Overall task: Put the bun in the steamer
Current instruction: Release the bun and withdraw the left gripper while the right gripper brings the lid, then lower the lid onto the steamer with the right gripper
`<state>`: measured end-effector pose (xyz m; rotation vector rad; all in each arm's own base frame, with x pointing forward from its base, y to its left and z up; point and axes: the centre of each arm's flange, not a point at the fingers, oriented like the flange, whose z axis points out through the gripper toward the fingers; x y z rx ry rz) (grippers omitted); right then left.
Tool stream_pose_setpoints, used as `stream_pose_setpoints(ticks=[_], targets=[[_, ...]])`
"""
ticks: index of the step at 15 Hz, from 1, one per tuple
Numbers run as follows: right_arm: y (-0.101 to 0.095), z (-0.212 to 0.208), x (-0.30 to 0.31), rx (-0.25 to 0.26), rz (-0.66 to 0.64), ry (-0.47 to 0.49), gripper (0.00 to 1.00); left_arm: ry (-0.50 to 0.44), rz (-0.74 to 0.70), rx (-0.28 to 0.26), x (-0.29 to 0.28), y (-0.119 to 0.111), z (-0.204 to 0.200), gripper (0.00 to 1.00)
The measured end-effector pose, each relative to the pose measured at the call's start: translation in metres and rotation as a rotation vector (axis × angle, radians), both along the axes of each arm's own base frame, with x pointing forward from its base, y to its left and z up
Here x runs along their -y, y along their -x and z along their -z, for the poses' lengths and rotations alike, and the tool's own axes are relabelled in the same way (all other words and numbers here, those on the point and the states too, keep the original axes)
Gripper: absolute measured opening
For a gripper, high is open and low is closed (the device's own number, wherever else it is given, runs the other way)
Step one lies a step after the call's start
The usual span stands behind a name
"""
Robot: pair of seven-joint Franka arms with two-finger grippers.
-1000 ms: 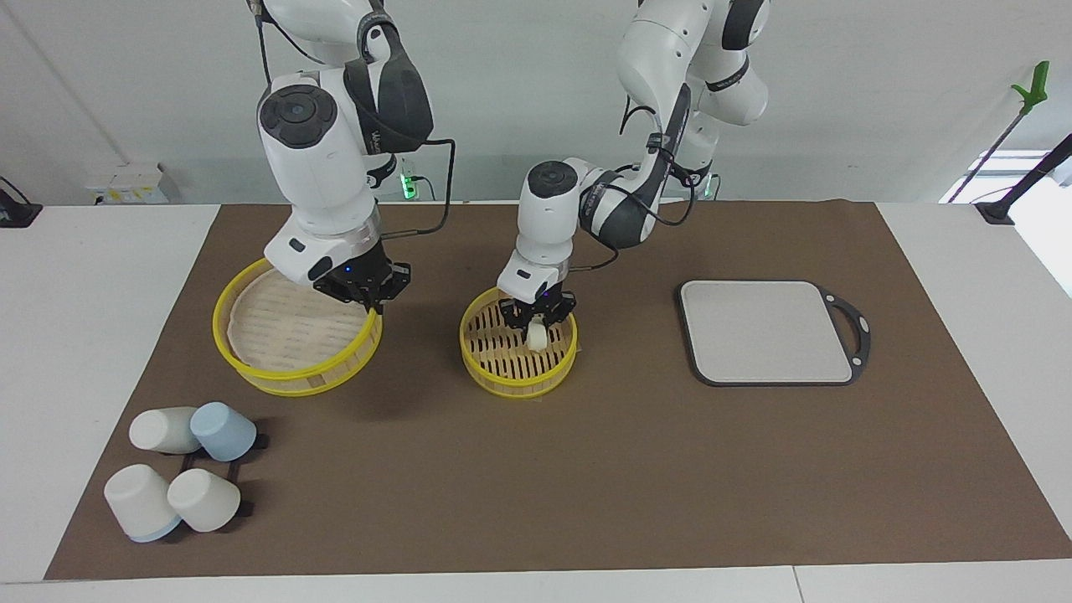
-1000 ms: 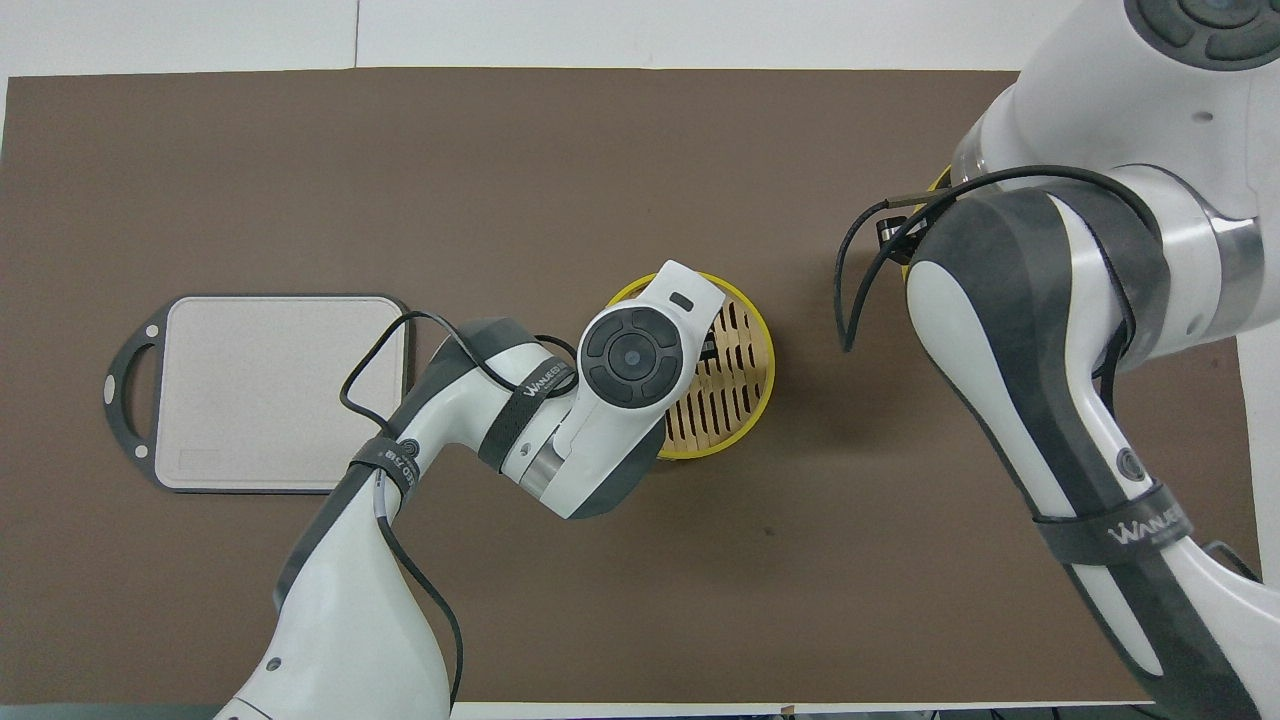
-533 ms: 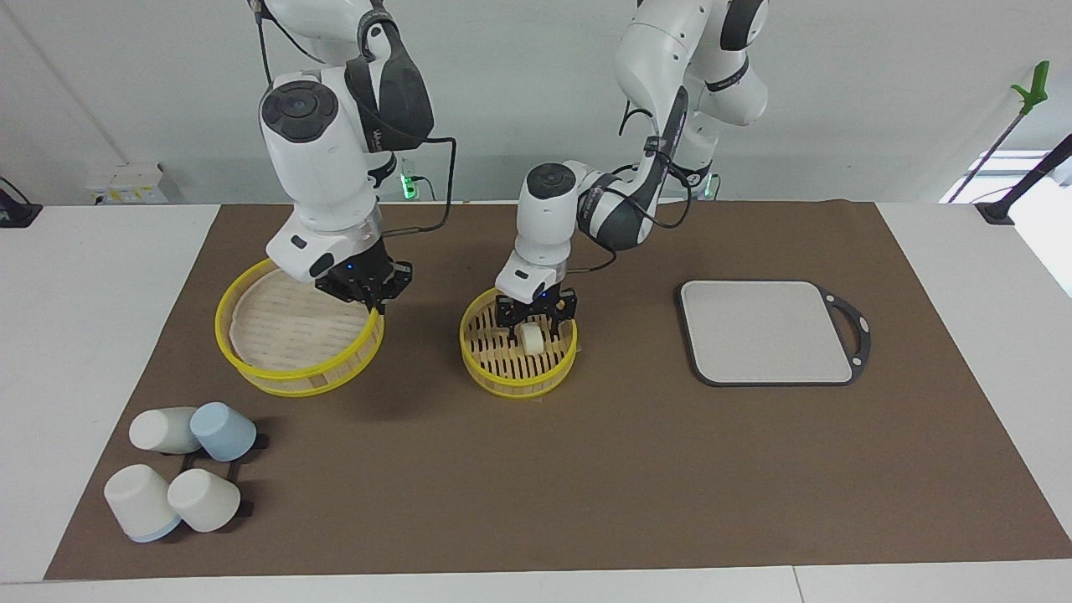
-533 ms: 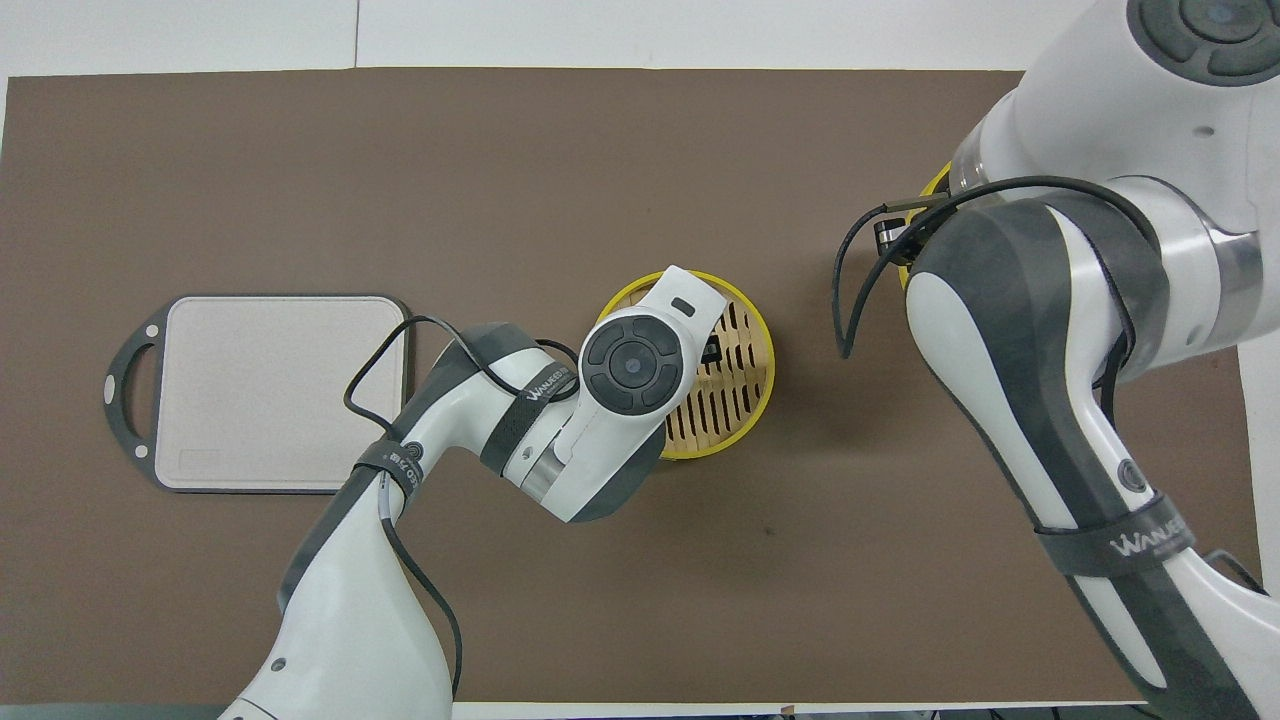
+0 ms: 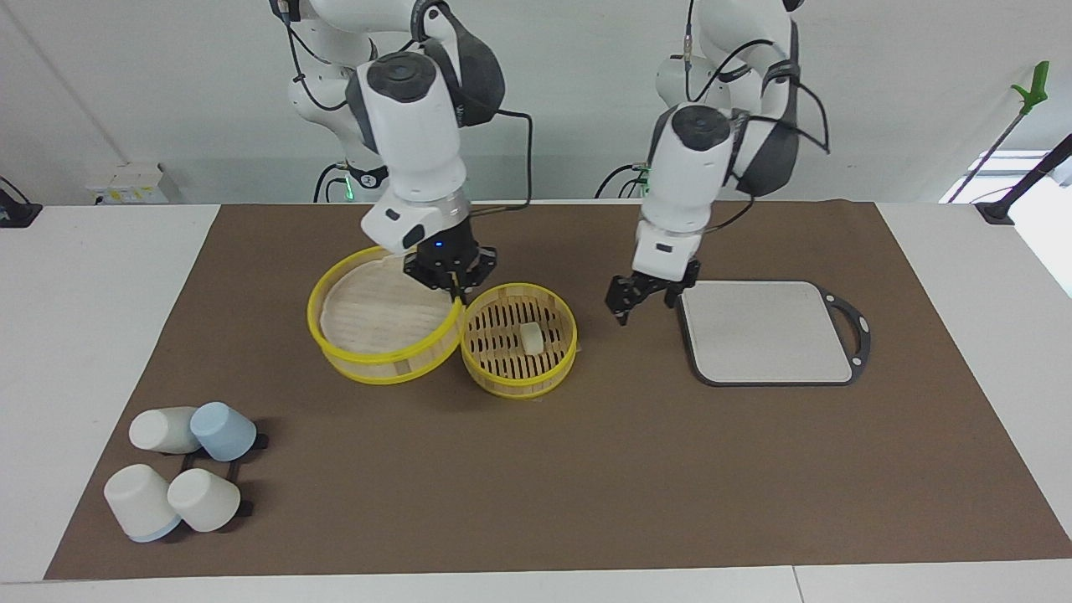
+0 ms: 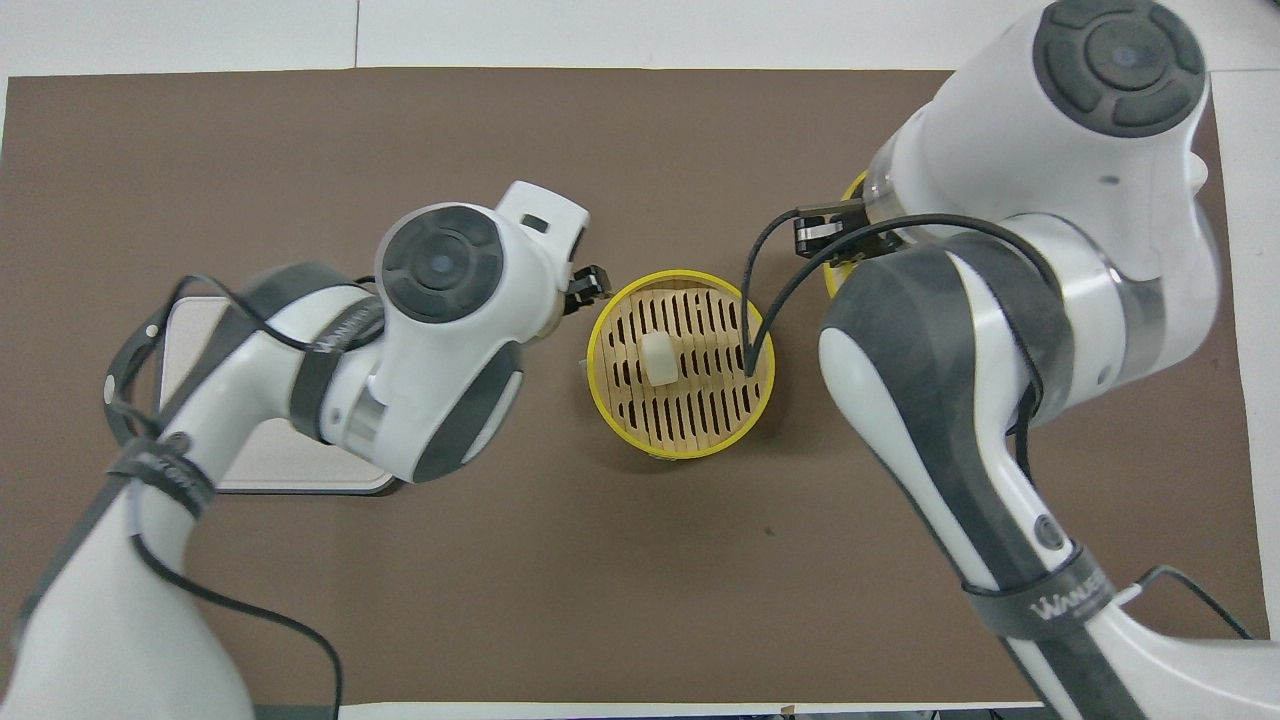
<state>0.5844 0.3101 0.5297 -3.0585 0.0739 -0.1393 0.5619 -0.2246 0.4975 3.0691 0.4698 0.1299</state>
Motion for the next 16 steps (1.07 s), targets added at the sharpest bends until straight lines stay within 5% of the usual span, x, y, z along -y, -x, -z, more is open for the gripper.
stream_pose_setpoints(ticks=[6, 11, 16], targets=[[0.027, 0.079, -0.133, -0.030, 0.101, 0.017, 0.09, -0.031, 0.129, -0.068, -0.143, -0.009, -0.027, 1.00], [0.031, 0.109, -0.134, -0.067, 0.102, 0.052, 0.09, -0.030, 0.208, -0.087, -0.192, 0.008, -0.055, 1.00], [0.027, 0.116, -0.133, -0.067, 0.131, -0.021, 0.09, -0.027, 0.251, -0.120, -0.196, 0.026, -0.071, 1.00]])
